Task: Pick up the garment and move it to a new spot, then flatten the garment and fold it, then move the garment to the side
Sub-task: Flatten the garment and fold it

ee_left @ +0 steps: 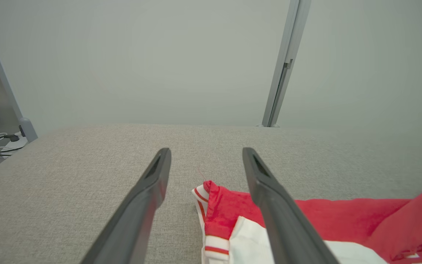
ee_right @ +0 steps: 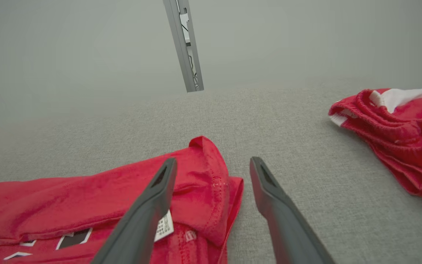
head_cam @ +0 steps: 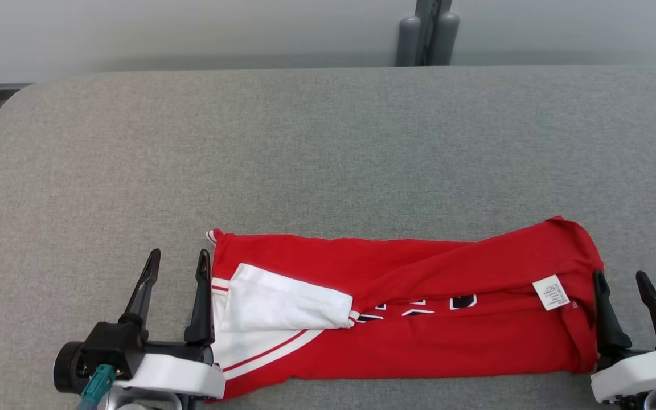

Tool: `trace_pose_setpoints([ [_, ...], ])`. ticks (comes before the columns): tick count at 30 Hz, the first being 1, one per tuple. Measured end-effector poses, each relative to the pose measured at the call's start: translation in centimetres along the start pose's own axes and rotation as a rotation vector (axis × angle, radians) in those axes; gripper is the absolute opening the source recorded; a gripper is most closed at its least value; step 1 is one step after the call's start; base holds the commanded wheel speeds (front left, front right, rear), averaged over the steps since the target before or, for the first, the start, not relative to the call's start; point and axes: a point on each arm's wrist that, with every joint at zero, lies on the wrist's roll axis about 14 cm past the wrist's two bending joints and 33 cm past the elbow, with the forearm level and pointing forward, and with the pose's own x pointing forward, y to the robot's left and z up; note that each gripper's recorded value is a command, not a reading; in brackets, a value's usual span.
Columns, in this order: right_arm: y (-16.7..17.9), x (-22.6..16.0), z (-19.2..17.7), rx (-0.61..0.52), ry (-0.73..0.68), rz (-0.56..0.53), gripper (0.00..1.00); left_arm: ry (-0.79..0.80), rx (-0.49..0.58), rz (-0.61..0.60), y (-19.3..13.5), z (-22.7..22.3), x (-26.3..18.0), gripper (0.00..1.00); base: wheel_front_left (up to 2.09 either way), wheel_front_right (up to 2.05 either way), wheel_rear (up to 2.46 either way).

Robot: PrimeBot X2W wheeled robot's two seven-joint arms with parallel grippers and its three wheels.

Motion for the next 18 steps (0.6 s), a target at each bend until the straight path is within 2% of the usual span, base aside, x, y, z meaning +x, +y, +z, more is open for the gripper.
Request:
trace_pose_setpoints([
  [11, 0.7, 0.4, -6.9, 0.083, 0.216, -0.005, 1.0, 0.025, -0.007, -0.012, -0.3, -1.0, 0.9, 1.0, 0.0, 0.0, 0.0],
  [16, 1.4, 0.4, -8.0, 0.114, 0.25, 0.001, 1.0, 0.028, -0.013, -0.013, -0.4, -1.2, 1.1, 1.0, 0.0, 0.0, 0.0],
  [18, 1.6, 0.4, -8.2, 0.12, 0.255, 0.005, 0.0, 0.025, -0.014, -0.018, -0.6, -1.1, 1.2, 1.0, 0.0, 0.0, 0.0],
])
